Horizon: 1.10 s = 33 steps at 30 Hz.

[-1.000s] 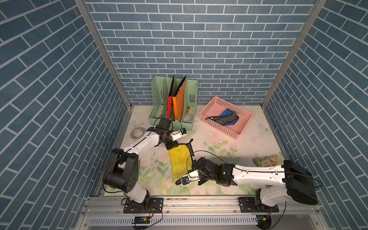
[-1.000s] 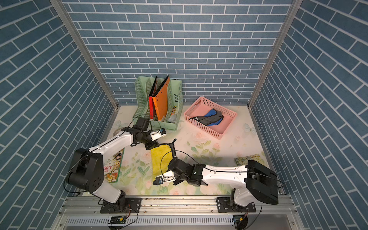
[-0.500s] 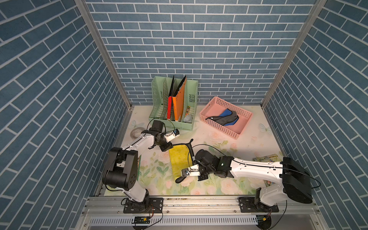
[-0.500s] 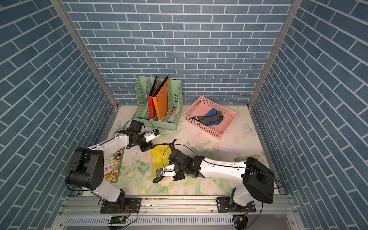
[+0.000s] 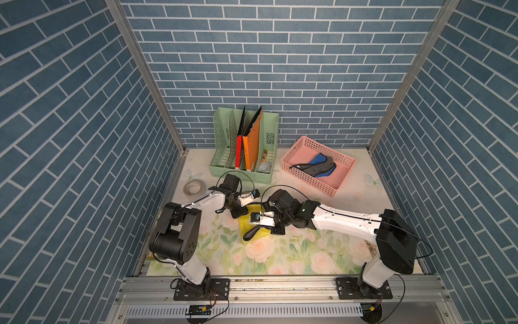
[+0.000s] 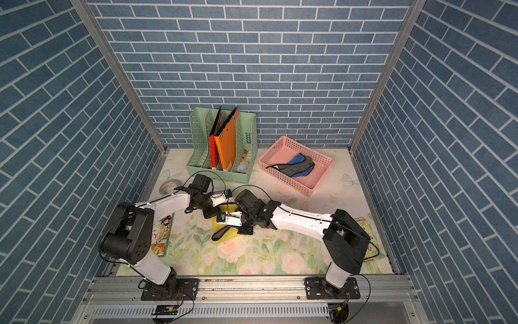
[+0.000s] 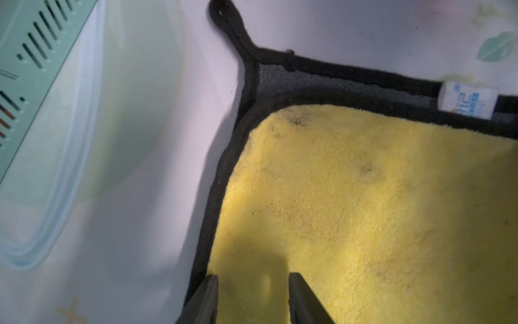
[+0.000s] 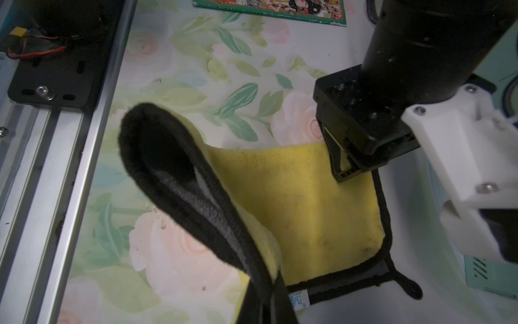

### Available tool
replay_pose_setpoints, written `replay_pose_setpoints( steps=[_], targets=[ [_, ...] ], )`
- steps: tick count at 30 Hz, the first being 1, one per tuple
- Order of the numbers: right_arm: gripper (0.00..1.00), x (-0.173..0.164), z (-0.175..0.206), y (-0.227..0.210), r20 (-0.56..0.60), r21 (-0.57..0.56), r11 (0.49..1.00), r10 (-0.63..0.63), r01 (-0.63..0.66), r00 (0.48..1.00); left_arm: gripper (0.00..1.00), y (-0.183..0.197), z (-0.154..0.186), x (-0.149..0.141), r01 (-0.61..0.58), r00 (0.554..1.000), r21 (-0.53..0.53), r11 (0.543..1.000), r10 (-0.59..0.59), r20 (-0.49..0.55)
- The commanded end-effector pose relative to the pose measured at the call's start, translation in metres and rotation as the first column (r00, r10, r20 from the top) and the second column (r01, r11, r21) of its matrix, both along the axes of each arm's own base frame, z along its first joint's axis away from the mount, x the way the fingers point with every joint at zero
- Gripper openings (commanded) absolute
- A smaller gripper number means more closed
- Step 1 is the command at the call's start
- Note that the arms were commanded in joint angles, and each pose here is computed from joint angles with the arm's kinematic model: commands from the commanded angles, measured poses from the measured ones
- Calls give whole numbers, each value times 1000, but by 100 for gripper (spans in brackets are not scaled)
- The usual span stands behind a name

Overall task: Fold the square dishcloth
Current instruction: Fold the cleaning item at the center of the board.

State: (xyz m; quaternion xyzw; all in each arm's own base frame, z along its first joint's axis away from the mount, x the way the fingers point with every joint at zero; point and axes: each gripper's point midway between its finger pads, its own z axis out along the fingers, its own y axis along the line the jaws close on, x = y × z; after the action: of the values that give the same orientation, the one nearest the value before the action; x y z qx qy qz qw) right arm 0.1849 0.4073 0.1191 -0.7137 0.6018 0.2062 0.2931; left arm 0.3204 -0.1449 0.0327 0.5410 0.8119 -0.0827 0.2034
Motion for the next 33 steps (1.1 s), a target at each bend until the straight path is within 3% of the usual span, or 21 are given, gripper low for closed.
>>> replay_pose_setpoints(
  steps=[1, 6, 11, 16, 20, 26, 33],
  targets=[
    [0, 11, 1, 7, -62, 1, 999, -33, 33, 998, 45, 2, -13, -18, 31, 997, 11, 999, -30, -69],
    [0, 36, -18, 10, -81, -38, 996, -78, 75, 994, 45, -7, 0, -11, 38, 998, -31, 999, -40, -55],
    [0, 52, -34, 9, -113, -77, 992, -112, 104, 987, 43, -9, 31, 21, -29, 1000, -117, 993, 30, 4],
    [0, 54, -38, 9, -132, -81, 992, -110, 100, 985, 45, 7, 81, 51, -103, 992, -229, 968, 116, 44],
    [0, 58, -38, 9, -153, -80, 991, -115, 103, 981, 47, 31, 98, 62, -161, 981, -256, 953, 183, 64],
    [0, 64, -32, 17, -244, -87, 989, -136, 119, 960, 49, 58, 107, 45, -193, 977, -334, 923, 213, 25],
    [0, 78, -55, 19, -348, -212, 964, -227, 159, 910, 50, 83, 124, 19, -161, 978, -346, 924, 196, 69]
  ],
)
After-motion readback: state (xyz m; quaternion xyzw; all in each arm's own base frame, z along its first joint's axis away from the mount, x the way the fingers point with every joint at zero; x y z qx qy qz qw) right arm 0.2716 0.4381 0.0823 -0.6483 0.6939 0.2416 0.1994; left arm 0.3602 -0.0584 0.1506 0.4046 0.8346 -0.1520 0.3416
